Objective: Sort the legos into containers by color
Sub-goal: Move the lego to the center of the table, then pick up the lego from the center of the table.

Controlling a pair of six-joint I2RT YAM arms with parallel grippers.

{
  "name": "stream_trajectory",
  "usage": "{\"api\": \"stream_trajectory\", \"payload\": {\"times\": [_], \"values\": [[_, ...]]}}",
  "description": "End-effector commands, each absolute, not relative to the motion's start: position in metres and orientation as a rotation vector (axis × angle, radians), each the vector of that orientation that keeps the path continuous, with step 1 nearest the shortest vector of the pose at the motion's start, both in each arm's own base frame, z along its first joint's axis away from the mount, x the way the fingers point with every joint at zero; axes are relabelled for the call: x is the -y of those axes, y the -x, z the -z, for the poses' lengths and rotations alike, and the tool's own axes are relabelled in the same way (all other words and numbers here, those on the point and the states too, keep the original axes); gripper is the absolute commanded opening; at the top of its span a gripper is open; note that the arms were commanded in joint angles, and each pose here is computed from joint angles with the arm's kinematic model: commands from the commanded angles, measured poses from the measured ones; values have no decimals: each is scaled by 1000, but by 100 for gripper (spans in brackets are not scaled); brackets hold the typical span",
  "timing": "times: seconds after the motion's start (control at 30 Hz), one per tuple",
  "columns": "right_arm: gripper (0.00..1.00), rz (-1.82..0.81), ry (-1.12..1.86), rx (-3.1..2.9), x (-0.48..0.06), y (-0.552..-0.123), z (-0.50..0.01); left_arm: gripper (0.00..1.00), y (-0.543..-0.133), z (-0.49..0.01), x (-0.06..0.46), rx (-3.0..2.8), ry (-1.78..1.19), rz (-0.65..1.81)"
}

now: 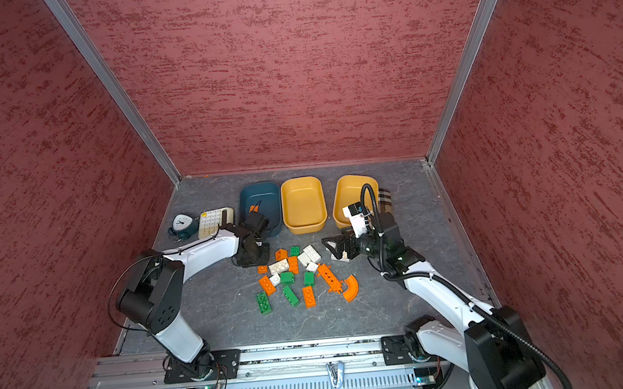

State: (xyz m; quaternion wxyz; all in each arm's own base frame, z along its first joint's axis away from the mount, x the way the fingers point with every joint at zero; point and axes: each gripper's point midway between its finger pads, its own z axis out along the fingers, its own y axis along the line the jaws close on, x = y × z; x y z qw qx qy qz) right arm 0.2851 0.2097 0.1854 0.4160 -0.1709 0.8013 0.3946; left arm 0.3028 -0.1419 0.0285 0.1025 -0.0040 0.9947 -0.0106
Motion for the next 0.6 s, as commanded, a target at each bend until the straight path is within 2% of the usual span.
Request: {"api": "stream_trajectory", "payload": {"times": [0.0,0.4,0.57], "values": [[99,-966,446,-2009,-209,-283,-182,47,-302,-26,144,-2958,-2,53],[99,-955,453,-2021,-207,-281,-179,47,-279,-8,149,-3029,1,53],[99,-955,454,-2022,-208,-281,-178,27,-278,-12,147,-3017,4,46]]}}
